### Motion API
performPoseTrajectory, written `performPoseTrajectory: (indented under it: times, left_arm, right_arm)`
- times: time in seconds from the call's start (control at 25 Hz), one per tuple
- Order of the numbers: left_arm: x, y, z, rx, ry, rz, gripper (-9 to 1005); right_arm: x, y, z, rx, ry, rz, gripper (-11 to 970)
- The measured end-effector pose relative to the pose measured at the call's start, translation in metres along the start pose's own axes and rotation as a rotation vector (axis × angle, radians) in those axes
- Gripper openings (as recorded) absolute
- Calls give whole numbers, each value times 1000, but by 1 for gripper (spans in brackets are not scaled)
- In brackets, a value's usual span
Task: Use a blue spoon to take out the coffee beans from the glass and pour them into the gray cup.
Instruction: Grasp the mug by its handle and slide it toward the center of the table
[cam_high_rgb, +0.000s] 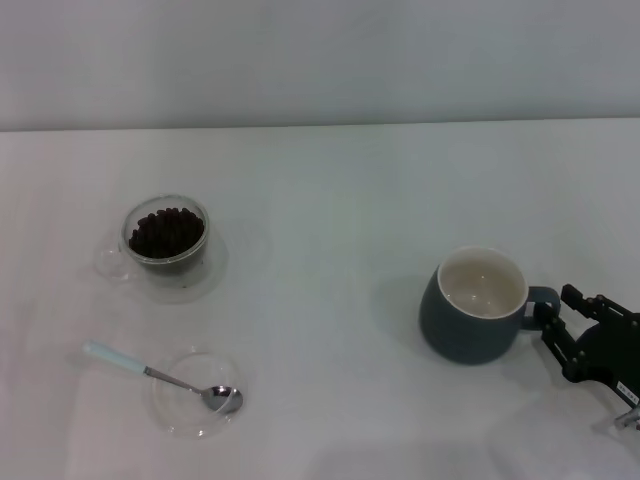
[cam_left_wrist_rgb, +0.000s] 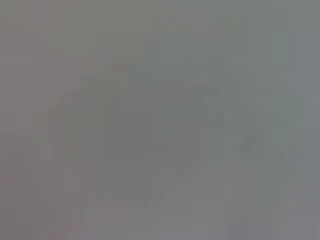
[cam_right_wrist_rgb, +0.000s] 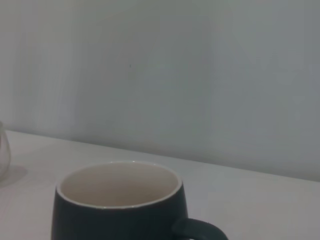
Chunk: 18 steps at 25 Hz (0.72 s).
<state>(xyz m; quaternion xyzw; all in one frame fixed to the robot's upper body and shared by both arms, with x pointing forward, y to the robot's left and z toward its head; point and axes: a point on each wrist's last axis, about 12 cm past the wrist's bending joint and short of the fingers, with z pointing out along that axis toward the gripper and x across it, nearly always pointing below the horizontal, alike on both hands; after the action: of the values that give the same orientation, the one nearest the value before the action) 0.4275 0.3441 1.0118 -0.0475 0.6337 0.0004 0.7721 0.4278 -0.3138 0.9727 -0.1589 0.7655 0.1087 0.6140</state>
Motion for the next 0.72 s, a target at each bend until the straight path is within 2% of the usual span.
performPoseTrajectory:
  times: [0.4, 0.64, 0.72]
  left_arm:
    - [1, 0, 1, 0, 6, 0, 893]
    - [1, 0, 1, -1, 7, 0, 893]
    - [1, 0, 1, -1, 7, 0, 892]
  right_arm:
    - [1, 0, 6, 7, 24, 4, 371]
    - [-2, 2, 8, -1, 13, 6, 376]
    - [-3, 3, 9, -3, 8, 8, 247]
